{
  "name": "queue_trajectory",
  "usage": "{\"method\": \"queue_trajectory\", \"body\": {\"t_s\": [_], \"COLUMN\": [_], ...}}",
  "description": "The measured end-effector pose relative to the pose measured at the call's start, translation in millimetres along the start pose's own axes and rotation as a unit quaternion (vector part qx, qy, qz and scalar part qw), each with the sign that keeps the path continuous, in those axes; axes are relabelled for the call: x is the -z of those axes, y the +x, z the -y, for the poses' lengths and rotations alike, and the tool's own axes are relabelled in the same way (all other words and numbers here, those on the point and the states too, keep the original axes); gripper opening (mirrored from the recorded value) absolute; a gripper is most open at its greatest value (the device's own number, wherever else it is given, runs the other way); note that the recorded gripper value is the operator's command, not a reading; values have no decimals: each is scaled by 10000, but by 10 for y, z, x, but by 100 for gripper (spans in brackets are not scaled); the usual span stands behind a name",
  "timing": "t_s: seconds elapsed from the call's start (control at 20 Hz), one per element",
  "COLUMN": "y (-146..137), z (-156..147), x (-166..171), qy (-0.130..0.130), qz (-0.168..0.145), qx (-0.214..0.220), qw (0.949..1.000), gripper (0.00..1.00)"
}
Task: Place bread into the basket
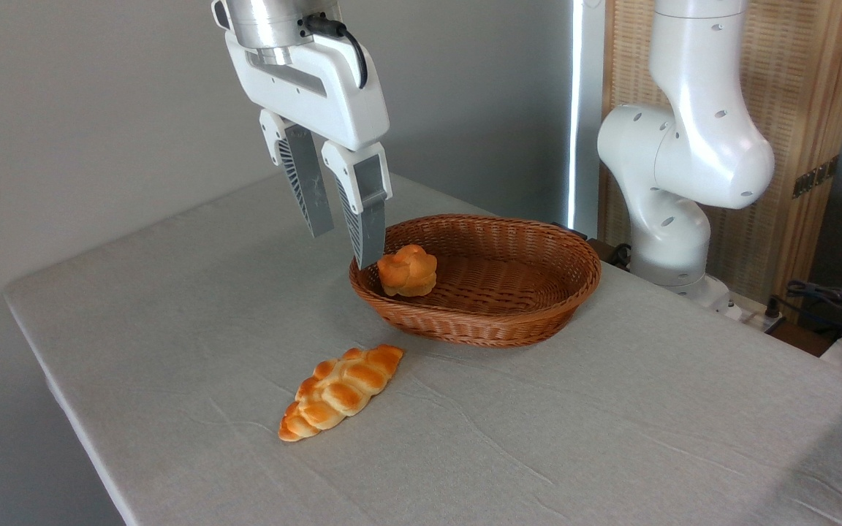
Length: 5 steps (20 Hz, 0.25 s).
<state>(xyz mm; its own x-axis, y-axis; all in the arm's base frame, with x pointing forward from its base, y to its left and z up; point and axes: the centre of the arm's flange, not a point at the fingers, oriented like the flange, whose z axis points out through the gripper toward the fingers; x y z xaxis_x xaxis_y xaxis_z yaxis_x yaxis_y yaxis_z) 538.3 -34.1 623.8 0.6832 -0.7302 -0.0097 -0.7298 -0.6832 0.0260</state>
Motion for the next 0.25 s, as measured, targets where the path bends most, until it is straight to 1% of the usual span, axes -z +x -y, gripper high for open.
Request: {"method": "queue_trajectory", "body": {"t_s": [0.25], "y": [-1], "z": [2], "x": [13], "qy": [10], "qz": [-11], "qx": [2], "qw": [10000], "gripper": [100]}}
